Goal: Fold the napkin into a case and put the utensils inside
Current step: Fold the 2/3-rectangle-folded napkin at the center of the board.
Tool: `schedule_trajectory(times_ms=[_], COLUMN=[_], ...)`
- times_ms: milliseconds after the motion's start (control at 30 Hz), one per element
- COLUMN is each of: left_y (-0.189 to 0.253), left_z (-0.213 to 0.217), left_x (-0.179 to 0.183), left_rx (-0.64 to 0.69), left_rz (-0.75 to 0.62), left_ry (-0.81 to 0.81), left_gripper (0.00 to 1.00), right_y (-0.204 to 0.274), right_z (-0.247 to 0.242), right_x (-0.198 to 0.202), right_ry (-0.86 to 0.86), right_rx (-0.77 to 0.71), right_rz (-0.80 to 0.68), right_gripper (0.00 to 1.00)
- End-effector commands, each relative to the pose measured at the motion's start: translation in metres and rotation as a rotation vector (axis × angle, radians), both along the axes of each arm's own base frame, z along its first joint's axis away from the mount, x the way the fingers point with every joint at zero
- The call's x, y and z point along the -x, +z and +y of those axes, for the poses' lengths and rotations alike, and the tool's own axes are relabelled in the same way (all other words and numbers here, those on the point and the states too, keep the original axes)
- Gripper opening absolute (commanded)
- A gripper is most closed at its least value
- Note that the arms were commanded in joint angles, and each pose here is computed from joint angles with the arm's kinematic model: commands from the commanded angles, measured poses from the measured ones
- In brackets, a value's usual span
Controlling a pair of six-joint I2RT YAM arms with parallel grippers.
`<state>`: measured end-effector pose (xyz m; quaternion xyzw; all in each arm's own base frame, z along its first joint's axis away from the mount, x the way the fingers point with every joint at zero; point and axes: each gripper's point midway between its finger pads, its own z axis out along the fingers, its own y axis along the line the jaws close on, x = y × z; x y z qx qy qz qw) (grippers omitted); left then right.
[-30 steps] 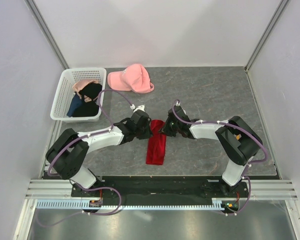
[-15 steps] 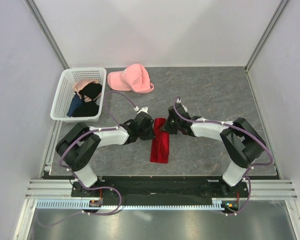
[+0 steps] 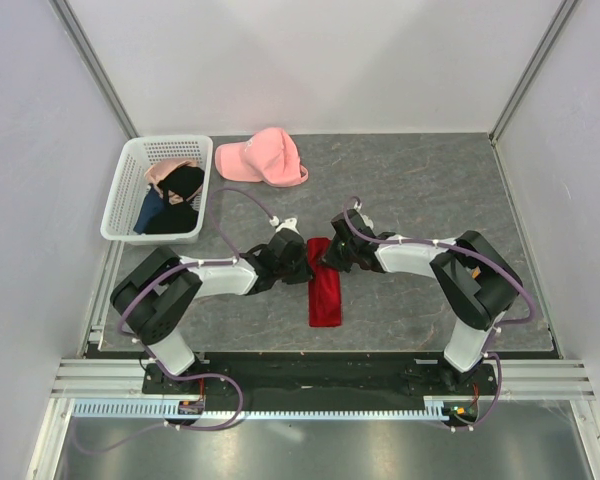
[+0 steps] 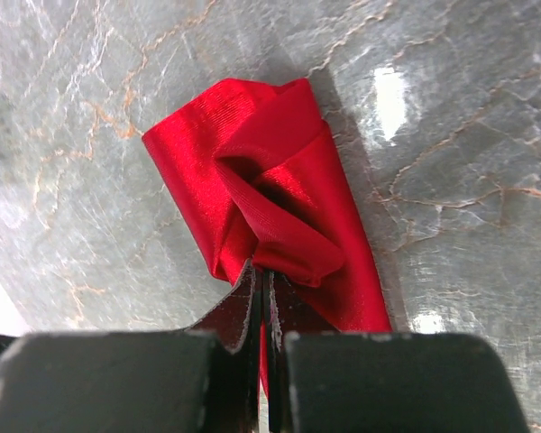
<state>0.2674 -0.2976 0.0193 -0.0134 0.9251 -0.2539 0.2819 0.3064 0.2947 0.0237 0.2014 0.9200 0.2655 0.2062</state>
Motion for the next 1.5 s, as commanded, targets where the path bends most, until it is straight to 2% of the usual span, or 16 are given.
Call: schedule_trajectory(times_ms=[0, 300, 400, 433, 533, 733, 833, 933, 1067, 1133, 1300, 1367, 1467], left_y=[-0.018, -0.004, 0.015, 0.021, 0.035, 0.051, 0.049, 0.034, 0.005, -0.002, -0.012, -0.013, -0.010], left_z=[0.007, 0.010, 0.015, 0.016, 0.024, 0.009, -0.006, -0.009, -0.005, 0.000, 0.011, 0.012, 0.010], left_x=[0.022, 0.022, 0.019, 0.017, 0.018, 0.018, 0.020, 0.016, 0.011, 0.010, 0.016, 0.020, 0.022], left_rx=[-0.025, -0.031, -0.040, -0.041, -0.074, -0.023, 0.006, -0.026, -0.110, -0.140, -0.157, -0.139, -0.114], left_rz=[0.064, 0.024, -0.012, -0.027, -0.030, -0.041, -0.012, 0.023, 0.077, 0.091, 0.106, 0.108, 0.108], left_ry=[-0.011, -0.018, -0.010, -0.006, -0.005, -0.089, -0.148, -0.147, -0.119, -0.097, -0.061, -0.063, -0.065], left_gripper=[0.09, 0.11, 0.24, 0.32, 0.39, 0.42, 0.42, 0.43, 0.43, 0.39, 0.28, 0.27, 0.25], right_y=[0.011, -0.010, -0.016, -0.018, -0.021, -0.019, -0.018, -0.014, -0.005, -0.002, 0.020, 0.025, 0.038], right_z=[0.003, 0.004, -0.002, -0.003, -0.005, -0.006, -0.007, -0.007, -0.002, -0.001, -0.012, -0.015, -0.023], right_x=[-0.014, -0.012, -0.009, -0.007, -0.004, -0.002, 0.001, 0.000, 0.000, 0.001, -0.008, -0.007, -0.007], right_ry=[-0.092, -0.096, -0.083, -0.069, -0.015, 0.079, 0.092, 0.096, 0.111, 0.131, 0.172, 0.195, 0.221], right_rx=[-0.020, -0.004, 0.026, 0.036, 0.067, 0.100, 0.104, 0.098, 0.070, 0.057, 0.026, 0.007, -0.023], right_rz=[-0.015, 0.044, 0.037, 0.035, 0.017, -0.024, -0.023, -0.032, -0.041, -0.043, -0.095, -0.099, -0.120], right_gripper=[0.00, 0.00, 0.00, 0.00, 0.00, 0.00, 0.00, 0.00, 0.07, 0.13, 0.44, 0.50, 0.63])
